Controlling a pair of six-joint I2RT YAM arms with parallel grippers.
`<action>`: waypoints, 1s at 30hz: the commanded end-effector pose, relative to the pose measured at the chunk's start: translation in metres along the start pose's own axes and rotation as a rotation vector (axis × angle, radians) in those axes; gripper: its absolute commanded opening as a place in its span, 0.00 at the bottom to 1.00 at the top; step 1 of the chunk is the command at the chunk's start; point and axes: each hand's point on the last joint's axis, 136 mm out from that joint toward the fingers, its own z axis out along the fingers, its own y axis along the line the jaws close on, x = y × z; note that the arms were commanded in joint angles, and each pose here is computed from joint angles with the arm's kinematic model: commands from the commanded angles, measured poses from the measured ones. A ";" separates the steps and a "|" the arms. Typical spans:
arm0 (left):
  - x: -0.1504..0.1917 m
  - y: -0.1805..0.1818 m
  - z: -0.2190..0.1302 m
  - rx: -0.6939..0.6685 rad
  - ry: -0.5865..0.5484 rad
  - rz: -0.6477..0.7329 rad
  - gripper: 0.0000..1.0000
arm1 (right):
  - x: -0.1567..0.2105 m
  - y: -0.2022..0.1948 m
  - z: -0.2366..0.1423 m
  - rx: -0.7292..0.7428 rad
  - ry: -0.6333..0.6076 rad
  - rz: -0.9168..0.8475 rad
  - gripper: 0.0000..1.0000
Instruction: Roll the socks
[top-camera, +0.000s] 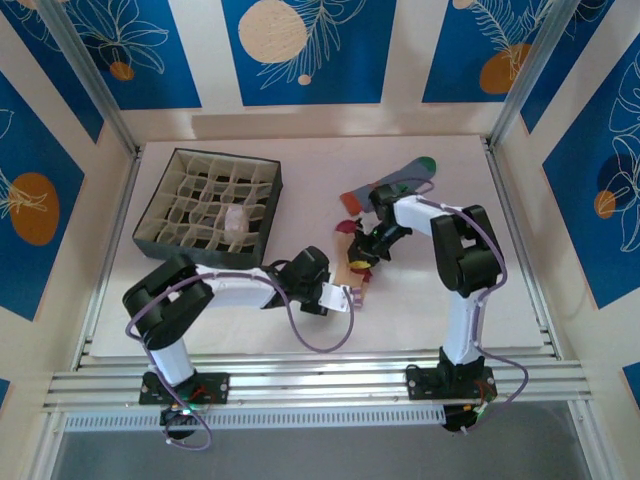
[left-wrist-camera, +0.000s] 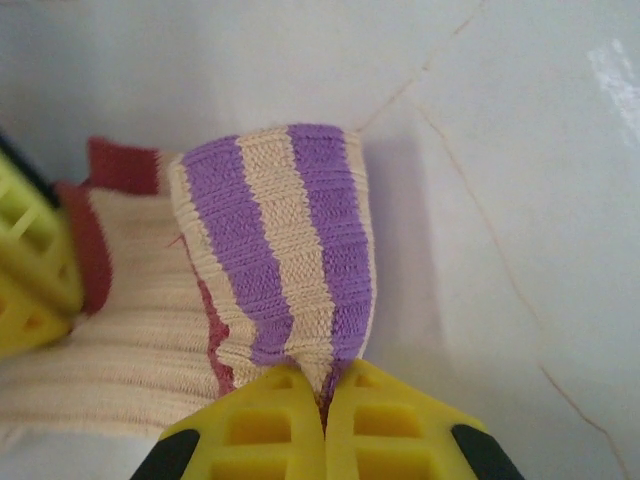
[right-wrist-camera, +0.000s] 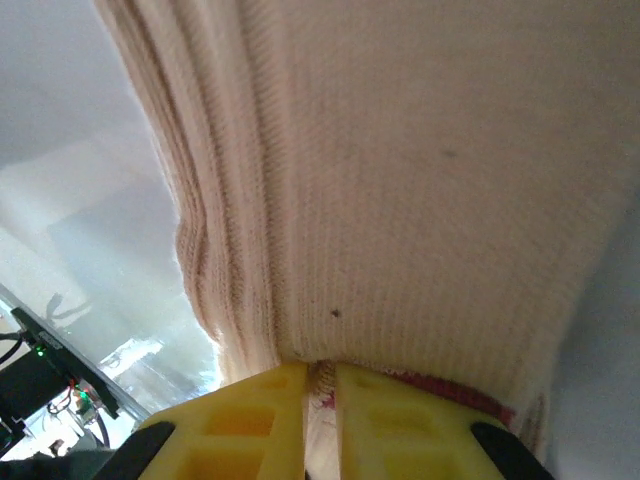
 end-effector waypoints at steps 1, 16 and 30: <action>0.011 -0.046 -0.007 0.228 0.074 -0.112 0.00 | -0.007 0.009 0.015 -0.027 -0.001 -0.037 0.16; 0.001 -0.031 -0.001 0.543 0.024 -0.620 0.00 | 0.048 0.011 -0.045 -0.234 -0.224 -0.047 0.28; 0.017 -0.021 0.010 0.660 0.066 -0.881 0.00 | 0.076 0.015 -0.009 -0.252 -0.143 -0.086 0.35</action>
